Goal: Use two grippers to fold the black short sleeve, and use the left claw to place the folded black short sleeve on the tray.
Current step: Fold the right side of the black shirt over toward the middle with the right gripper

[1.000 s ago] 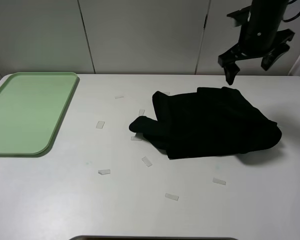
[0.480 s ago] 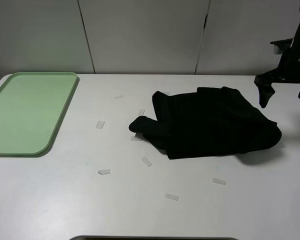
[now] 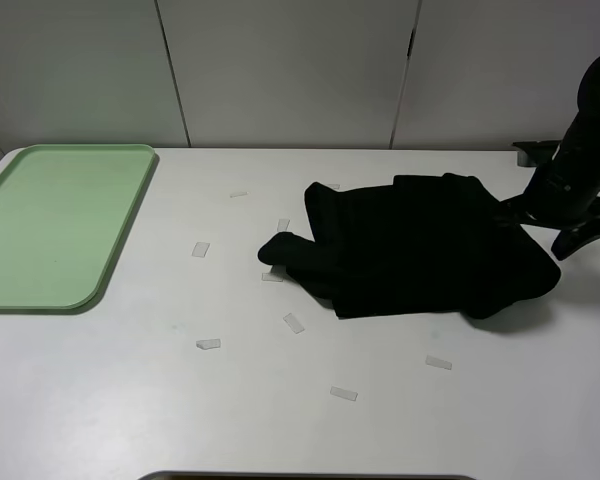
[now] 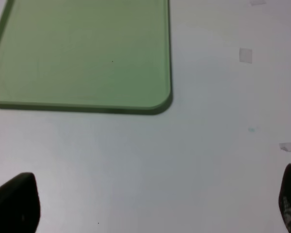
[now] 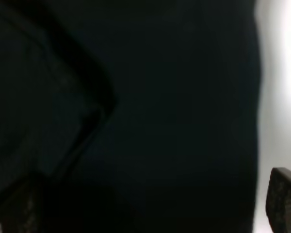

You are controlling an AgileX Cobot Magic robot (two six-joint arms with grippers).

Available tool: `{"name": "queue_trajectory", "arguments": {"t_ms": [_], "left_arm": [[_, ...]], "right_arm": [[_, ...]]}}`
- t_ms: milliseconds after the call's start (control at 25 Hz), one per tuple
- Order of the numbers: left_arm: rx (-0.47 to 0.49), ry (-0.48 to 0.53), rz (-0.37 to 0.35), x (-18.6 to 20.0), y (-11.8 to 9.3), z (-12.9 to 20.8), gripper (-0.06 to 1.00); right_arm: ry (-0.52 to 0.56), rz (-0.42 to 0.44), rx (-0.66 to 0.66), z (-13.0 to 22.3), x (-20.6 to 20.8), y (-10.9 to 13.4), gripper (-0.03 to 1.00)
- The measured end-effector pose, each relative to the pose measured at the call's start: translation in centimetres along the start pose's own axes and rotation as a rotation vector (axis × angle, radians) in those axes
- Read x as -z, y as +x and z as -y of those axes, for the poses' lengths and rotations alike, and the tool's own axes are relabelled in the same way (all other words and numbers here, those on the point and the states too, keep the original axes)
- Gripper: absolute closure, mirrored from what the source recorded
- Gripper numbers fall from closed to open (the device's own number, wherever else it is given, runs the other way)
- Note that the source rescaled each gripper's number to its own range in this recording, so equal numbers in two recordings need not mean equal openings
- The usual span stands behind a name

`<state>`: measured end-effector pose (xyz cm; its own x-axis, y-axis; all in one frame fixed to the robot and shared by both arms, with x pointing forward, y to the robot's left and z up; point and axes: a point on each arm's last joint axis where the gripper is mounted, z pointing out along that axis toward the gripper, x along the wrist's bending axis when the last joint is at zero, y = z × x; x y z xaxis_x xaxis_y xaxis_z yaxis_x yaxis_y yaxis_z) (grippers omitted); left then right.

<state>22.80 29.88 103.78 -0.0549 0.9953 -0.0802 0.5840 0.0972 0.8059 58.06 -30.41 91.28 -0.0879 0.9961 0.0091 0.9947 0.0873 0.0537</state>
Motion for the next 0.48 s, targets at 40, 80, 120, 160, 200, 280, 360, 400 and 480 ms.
{"name": "queue_trajectory", "arguments": {"t_ms": [40, 80, 120, 160, 200, 280, 360, 400, 480], "left_arm": [[0.000, 0.000, 0.000, 0.0, 0.0, 0.0, -0.04], [0.000, 0.000, 0.000, 0.0, 0.0, 0.0, -0.04], [0.000, 0.000, 0.000, 0.0, 0.0, 0.0, -0.04], [0.000, 0.000, 0.000, 0.0, 0.0, 0.0, -0.04], [0.000, 0.000, 0.000, 0.0, 0.0, 0.0, -0.04], [0.000, 0.000, 0.000, 0.0, 0.0, 0.0, -0.04], [0.000, 0.000, 0.000, 0.0, 0.0, 0.0, -0.04], [0.000, 0.000, 0.000, 0.0, 0.0, 0.0, -0.04], [0.000, 0.000, 0.000, 0.0, 0.0, 0.0, -0.04]], "right_arm": [[-0.004, -0.004, -0.001, 0.3, -0.4, 0.1, -0.03], [-0.005, -0.007, -0.001, 0.6, -0.7, 0.1, -0.03], [-0.013, -0.008, -0.003, 0.8, -1.0, 0.2, -0.03], [-0.018, -0.009, -0.005, 1.0, -1.3, 0.2, -0.03], [-0.020, -0.009, -0.006, 1.2, -1.6, 0.2, -0.03], [-0.025, -0.009, -0.007, 1.3, -1.8, 0.2, -0.03], [-0.030, -0.009, -0.006, 1.3, -1.3, 0.2, -0.03], [-0.030, -0.009, -0.005, 1.2, -0.9, 0.2, -0.03], [-0.043, -0.009, 0.002, 1.0, 0.8, 0.2, -0.03]]}}
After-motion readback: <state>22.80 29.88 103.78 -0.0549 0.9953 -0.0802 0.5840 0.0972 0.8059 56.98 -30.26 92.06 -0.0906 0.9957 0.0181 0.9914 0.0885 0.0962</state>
